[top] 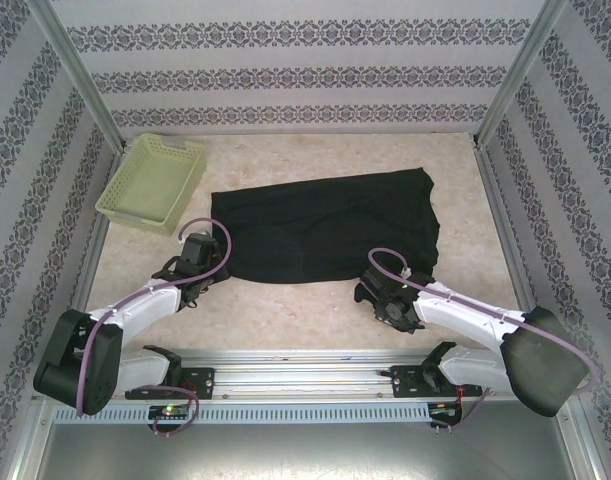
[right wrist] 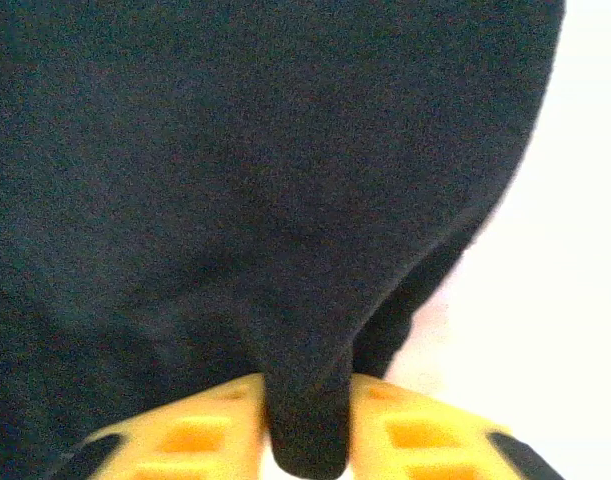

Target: Fold the inside-out t-shirt

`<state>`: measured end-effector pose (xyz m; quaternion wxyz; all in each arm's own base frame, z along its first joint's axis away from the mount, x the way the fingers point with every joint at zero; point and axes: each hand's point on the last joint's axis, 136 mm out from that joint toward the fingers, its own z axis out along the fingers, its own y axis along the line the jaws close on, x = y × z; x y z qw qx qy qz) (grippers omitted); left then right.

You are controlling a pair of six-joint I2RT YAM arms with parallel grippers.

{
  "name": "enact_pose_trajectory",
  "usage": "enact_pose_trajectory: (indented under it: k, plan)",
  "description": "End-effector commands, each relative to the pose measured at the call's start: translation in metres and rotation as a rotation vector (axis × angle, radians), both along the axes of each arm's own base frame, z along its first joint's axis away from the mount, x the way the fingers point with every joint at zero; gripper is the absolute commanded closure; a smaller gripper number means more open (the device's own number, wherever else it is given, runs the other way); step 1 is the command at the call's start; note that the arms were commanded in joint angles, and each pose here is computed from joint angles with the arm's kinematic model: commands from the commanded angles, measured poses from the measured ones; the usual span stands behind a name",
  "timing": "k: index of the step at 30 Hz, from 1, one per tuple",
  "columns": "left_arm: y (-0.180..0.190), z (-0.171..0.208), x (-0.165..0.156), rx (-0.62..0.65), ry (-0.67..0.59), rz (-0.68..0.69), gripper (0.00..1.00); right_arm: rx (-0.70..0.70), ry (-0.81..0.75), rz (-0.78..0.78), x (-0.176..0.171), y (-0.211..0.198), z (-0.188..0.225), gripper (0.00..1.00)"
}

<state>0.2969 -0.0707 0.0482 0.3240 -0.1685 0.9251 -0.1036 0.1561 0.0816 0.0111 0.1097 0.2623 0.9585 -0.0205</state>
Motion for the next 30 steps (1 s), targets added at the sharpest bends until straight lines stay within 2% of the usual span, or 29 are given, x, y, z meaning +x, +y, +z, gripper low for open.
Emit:
enact_pose_trajectory:
  k: [1, 4, 8, 16, 24, 28, 30]
  plan:
    - [0.007, 0.015, 0.003, 0.01, -0.043, 0.021, 1.0, -0.054, -0.027, -0.002, 0.001, -0.011, 0.007, 0.88]
    - [0.01, 0.017, -0.003, 0.011, -0.045, 0.033, 1.0, -0.073, -0.077, -0.003, 0.005, -0.018, 0.025, 0.96]
    - [0.011, 0.014, -0.011, 0.012, -0.015, 0.033, 1.0, -0.134, -0.145, -0.024, 0.011, -0.039, 0.057, 1.0]
    - [0.01, 0.021, -0.023, -0.001, 0.008, 0.011, 1.0, -0.103, -0.258, -0.06, 0.03, -0.069, 0.096, 1.0]
    - [0.038, 0.058, -0.038, 0.104, -0.031, 0.094, 1.0, -0.109, -0.283, -0.072, 0.049, -0.086, 0.115, 1.0]
    - [0.028, 0.048, -0.054, -0.013, 0.028, 0.113, 1.0, -0.105, -0.315, -0.082, 0.055, -0.091, 0.124, 1.0]
    - [0.022, 0.033, -0.065, -0.049, 0.112, 0.111, 1.0, -0.102, -0.334, -0.082, 0.06, -0.092, 0.129, 1.0]
